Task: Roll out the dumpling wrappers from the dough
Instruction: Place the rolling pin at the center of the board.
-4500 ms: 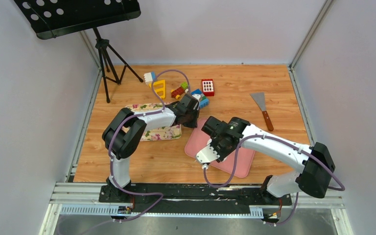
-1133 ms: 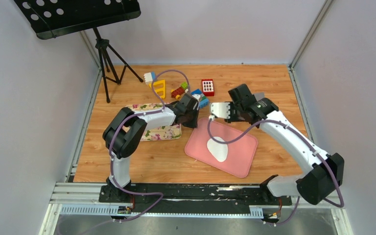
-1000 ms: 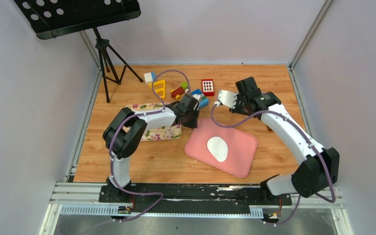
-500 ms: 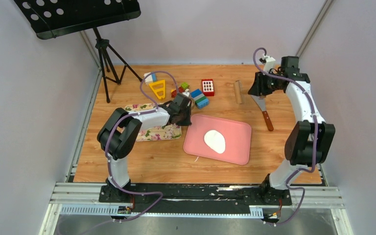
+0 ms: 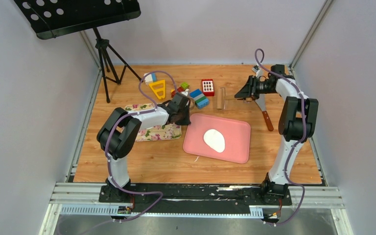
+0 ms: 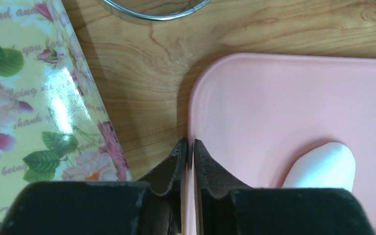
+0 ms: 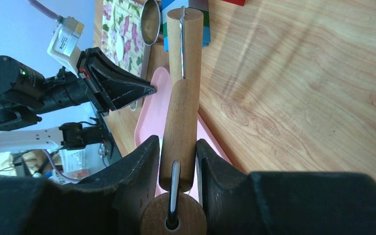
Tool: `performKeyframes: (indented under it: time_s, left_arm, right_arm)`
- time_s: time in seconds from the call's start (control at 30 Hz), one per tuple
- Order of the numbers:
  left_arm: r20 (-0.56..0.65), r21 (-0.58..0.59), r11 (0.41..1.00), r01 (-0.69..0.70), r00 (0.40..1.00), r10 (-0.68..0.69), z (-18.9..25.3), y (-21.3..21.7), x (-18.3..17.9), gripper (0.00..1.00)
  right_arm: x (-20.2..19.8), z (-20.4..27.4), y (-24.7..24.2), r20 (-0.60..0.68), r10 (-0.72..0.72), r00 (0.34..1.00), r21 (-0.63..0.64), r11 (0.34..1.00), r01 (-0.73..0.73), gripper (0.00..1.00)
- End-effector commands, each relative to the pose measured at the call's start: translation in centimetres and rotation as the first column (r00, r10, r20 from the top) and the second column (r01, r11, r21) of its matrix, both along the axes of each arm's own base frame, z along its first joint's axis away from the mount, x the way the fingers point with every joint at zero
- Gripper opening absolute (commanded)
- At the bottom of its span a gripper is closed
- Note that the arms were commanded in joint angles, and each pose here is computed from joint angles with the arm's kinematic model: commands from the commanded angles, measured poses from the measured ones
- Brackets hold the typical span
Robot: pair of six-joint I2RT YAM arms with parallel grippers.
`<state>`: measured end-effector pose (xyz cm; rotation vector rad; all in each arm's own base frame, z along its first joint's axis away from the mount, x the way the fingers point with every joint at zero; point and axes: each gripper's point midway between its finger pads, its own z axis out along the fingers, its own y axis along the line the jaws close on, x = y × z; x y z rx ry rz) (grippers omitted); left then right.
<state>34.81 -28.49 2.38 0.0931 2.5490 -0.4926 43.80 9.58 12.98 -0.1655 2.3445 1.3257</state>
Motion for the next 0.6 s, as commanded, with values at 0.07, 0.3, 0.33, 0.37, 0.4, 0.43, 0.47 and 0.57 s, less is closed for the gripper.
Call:
performKeyframes:
  time_s: [0.07,0.3,0.33,0.37,0.4,0.43,0.47,0.57]
  left_arm:
    - [-0.082,0.047,0.999,0.011,0.997,-0.007,-2.2,1.2,-1.7,0.22]
    - [-0.087,0.038,0.999,0.023,0.996,-0.02,-2.0,1.0,-1.7,0.27]
    - [-0.085,0.037,0.999,0.025,0.996,-0.022,-1.9,0.9,-1.7,0.27]
    - [-0.082,0.035,0.999,0.026,0.996,-0.023,-1.8,0.8,-1.6,0.28]
    - [-0.081,0.036,0.999,0.028,0.996,-0.025,-1.7,0.8,-1.6,0.28]
    - [-0.077,0.034,0.999,0.028,0.997,-0.025,-1.5,0.8,-1.5,0.28]
    - [-0.073,0.032,0.999,0.03,0.997,-0.027,-1.4,0.8,-1.5,0.29]
    - [-0.058,0.034,0.999,0.03,0.998,-0.028,-1.1,0.8,-1.3,0.31]
  right_arm:
    - [2.4,0.2,-1.0,-0.025,-0.023,0.999,0.116,0.993,0.025,0.1]
    - [2.7,-2.8,-1.8,-0.106,-0.055,0.993,0.061,0.996,0.062,0.31]
    - [2.7,-3.2,-1.9,-0.116,-0.061,0.991,0.046,0.997,0.067,0.36]
    - [2.6,-3.7,-2.2,-0.129,-0.07,0.989,0.023,0.997,0.074,0.41]
    - [2.5,-3.9,-2.3,-0.14,-0.075,0.987,0.011,0.997,0.078,0.44]
    - [2.4,-4.1,-2.4,-0.148,-0.081,0.986,0.002,0.997,0.082,0.49]
    - [2.3,-4.2,-2.6,-0.16,-0.089,0.983,-0.011,0.996,0.088,0.58]
    - [2.1,-4.3,-3.4,-0.149,-0.1,0.984,-0.063,0.994,0.092,0.66]
